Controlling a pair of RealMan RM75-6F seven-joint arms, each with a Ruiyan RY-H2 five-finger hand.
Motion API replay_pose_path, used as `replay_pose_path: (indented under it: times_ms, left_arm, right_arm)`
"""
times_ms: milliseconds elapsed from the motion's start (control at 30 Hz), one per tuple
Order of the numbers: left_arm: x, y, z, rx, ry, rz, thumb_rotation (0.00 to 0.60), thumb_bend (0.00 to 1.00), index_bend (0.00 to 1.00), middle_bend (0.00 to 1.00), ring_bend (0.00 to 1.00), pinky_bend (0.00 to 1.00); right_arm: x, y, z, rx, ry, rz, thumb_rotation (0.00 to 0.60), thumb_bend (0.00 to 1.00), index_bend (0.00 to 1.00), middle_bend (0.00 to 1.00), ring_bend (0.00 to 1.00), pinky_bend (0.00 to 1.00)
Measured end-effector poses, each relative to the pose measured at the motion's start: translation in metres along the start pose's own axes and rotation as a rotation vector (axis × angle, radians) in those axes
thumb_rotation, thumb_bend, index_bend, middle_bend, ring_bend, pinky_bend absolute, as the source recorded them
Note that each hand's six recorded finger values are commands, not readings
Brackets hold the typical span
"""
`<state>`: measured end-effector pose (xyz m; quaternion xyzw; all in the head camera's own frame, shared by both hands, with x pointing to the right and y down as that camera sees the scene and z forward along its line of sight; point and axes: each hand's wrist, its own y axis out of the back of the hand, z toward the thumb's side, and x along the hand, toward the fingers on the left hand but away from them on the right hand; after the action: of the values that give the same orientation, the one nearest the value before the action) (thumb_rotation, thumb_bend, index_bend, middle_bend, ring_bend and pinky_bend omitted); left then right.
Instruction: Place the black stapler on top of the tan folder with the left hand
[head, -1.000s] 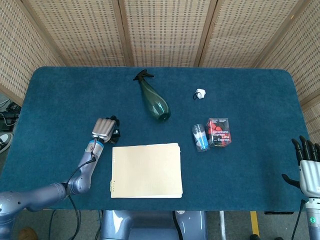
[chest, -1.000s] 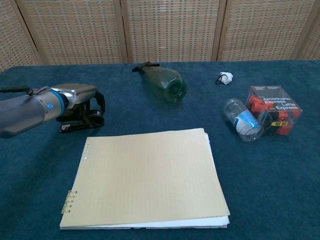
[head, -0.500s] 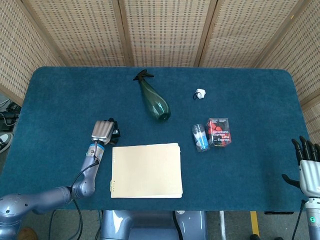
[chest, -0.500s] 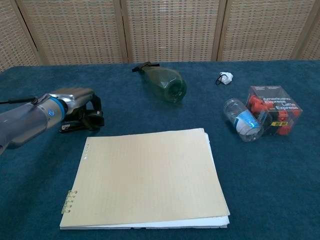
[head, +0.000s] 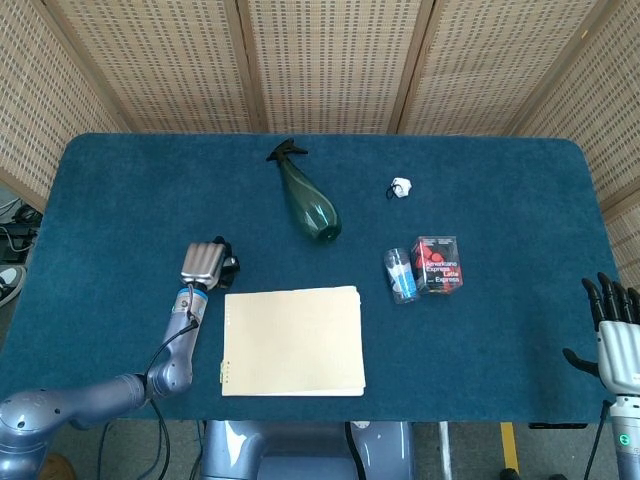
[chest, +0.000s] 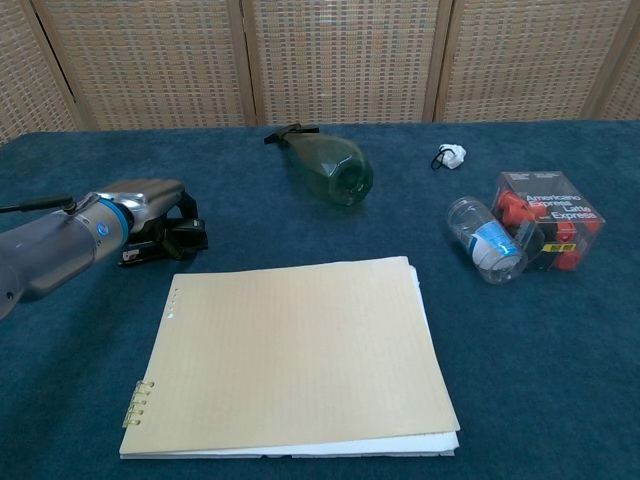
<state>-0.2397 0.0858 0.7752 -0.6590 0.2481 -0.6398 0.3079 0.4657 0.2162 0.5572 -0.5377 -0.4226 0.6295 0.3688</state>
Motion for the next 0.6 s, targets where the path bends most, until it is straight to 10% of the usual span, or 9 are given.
replay_pose_path:
  times_ms: [600]
  left_arm:
    - [-0.021,0.032,0.01,-0.004,-0.083,0.114,0.6,0.44,0.7,0.56,0.63,0.68]
  right_arm:
    - [0.002,0.003,0.001,-0.012,0.006,-0.005,0.6,0.0,0.0,0.0,0.0,0.0]
